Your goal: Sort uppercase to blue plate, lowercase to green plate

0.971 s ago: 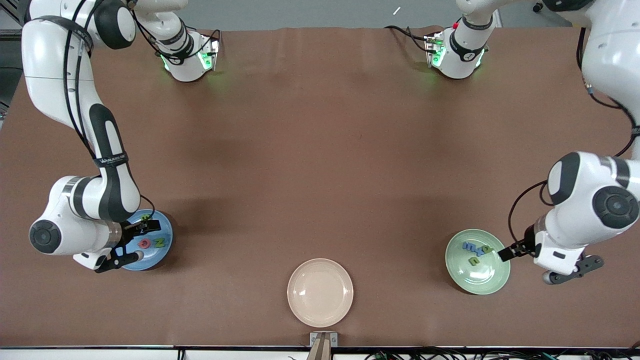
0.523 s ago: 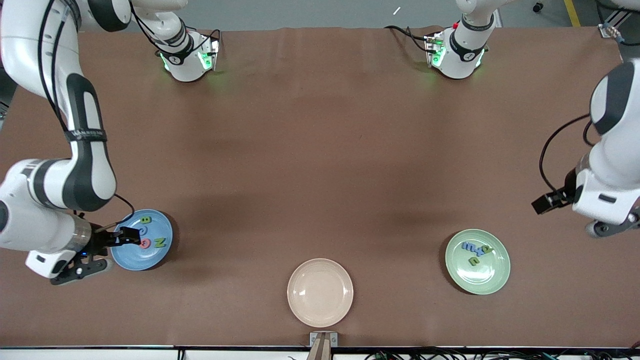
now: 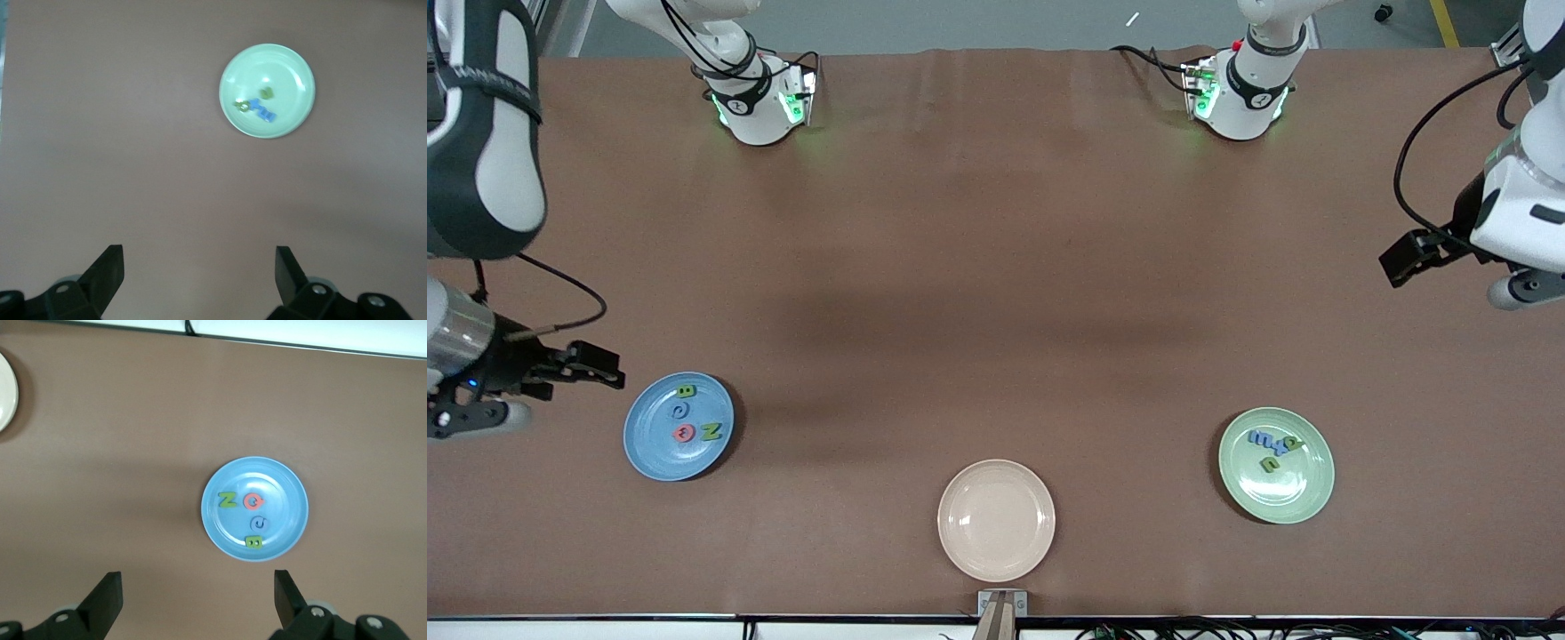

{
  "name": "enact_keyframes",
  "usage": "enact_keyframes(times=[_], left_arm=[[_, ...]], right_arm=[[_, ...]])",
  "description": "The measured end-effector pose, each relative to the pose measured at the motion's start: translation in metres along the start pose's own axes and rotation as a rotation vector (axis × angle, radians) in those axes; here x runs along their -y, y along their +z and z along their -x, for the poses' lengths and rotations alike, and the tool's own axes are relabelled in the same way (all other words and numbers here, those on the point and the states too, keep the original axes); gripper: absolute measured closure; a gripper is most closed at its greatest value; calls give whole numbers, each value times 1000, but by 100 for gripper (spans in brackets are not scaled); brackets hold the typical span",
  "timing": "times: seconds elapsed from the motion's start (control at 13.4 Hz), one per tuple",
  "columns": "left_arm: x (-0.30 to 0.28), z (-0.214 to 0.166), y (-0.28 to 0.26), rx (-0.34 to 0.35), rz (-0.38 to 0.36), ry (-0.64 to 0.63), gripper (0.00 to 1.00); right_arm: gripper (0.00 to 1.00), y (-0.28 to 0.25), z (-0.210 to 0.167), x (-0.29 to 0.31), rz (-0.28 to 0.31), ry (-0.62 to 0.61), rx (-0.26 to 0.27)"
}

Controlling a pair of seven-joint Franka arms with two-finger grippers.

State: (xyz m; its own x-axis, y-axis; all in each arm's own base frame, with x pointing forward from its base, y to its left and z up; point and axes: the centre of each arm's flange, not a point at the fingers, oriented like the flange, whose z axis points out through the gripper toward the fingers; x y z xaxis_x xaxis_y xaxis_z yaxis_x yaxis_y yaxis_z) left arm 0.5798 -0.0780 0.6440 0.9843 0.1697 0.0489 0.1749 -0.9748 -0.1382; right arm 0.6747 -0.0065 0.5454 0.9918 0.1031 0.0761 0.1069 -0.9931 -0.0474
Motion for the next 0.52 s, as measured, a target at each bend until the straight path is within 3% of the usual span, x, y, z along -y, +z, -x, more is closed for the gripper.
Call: enact_keyframes(times=[0.3,0.52], left_arm=[[27,21,-19,15,78,40,0],[39,33,-13,38,81,70,0]], right_arm=[[0,-60,47,-15,-8,124,-50],[0,-90,78,2,-20,148,-69]])
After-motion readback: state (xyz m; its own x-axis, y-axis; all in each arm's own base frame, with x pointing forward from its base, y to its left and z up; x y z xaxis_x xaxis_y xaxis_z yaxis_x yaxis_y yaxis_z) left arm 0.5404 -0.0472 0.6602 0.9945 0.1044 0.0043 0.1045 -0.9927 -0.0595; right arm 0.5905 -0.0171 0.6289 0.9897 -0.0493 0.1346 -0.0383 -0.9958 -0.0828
